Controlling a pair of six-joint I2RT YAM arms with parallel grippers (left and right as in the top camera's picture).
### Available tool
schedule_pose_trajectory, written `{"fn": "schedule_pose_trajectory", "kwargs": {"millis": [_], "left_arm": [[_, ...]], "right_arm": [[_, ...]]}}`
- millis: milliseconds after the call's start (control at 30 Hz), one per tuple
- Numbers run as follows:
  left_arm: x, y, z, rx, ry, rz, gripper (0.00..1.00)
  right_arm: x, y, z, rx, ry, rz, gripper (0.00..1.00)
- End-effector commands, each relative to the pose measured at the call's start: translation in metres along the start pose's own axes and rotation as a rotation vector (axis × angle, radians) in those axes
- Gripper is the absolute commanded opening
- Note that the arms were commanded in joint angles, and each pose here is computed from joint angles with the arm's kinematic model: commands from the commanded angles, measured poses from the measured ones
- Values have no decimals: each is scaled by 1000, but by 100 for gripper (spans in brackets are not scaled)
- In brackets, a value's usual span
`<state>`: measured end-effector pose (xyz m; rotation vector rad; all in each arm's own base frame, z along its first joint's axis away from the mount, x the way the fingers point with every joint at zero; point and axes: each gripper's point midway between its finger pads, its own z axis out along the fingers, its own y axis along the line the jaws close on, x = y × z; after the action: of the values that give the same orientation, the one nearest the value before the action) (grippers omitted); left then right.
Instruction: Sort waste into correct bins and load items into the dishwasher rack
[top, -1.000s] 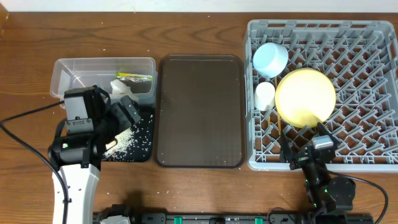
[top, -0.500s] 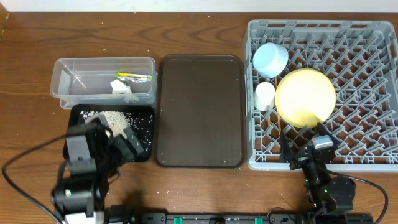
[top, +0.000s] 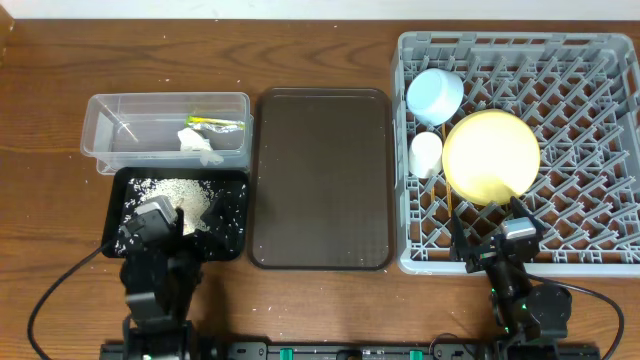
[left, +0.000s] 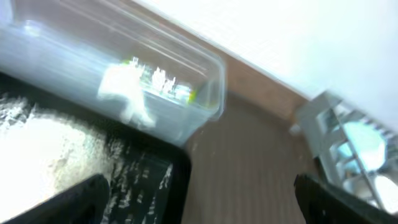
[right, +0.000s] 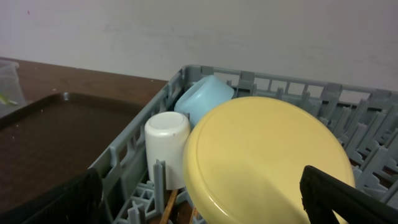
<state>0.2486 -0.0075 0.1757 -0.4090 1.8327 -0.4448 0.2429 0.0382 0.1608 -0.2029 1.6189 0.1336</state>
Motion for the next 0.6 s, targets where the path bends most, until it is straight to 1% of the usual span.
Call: {"fn": "schedule_pose_trajectory", "kwargs": {"millis": [0,100,200,433,567], "left_arm": [[-1,-5,2,68,-77,34,98],[-4,-6,3,106,-150,52,98],[0,-3,5,122,-184,60,98],[15,7,9,109,-178,58,98],[13,11,8,70,-199,59,98]], "right_arm": [[0,2,0,-4,-1,-13,99],[0,2,0,-4,-1,-13,99],[0,2,0,-4,-1,-13,99],[0,2,0,-4,-1,-13,99],[0,2,0,-4,-1,-13,99]]}}
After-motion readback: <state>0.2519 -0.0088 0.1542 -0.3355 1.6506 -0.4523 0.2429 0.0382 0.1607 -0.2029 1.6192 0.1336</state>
